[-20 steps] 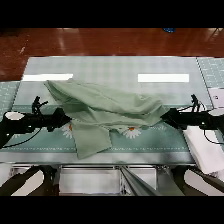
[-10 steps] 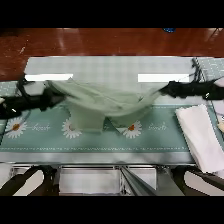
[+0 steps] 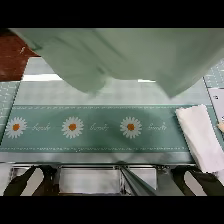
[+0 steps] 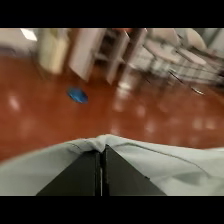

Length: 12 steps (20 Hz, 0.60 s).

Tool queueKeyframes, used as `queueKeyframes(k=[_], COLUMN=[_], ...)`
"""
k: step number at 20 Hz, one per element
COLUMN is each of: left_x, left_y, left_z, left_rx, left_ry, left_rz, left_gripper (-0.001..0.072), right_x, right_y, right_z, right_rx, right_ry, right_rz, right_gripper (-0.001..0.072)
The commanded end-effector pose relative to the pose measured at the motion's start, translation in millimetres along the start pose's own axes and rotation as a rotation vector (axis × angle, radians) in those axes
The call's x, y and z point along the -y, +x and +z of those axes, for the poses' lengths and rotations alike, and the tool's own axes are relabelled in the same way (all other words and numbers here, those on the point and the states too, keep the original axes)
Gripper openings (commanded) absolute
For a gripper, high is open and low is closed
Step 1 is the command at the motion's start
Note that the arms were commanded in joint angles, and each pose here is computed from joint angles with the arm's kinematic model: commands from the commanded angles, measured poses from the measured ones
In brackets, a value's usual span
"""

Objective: Fold the shirts.

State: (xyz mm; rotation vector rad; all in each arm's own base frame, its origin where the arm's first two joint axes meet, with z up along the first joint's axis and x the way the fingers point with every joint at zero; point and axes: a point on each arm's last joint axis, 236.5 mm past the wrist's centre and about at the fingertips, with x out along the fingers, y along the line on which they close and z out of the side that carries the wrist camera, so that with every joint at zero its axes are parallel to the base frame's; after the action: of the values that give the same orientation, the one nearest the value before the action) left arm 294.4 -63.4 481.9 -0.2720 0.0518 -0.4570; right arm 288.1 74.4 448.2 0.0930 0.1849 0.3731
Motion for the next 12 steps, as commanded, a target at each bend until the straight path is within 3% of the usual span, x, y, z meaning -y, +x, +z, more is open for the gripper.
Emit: queueKeyframes(k=[1,5,8,12], left_x=[63.1,102.1,103.1,70.2], left_y=[-73.8,-139.4,-171.2,-162.7], left_z=[56.4,58.4,46.8,-0.2], left_rx=[0.162,0.243,0.222,0.012], left_ry=[0.267,0.417,0.42,0.363], left_rz=[0.172,0.294,0.303,0.267], left_gripper=[0.0015,0.0015,0.0016,0.0016], right_x=[-47.9,-64.3,-65.4,-60.3], right_y=[-93.2,-145.3,-156.0,-136.1], right_z=[27.5,14.7,-0.5,-24.5], right_rx=[0.142,0.168,0.126,0.033], right_ry=[-0.12,-0.166,-0.165,-0.118], right_rz=[-0.044,-0.11,-0.132,-0.099], right_gripper=[0.0019,0.0019,0.0019,0.0019])
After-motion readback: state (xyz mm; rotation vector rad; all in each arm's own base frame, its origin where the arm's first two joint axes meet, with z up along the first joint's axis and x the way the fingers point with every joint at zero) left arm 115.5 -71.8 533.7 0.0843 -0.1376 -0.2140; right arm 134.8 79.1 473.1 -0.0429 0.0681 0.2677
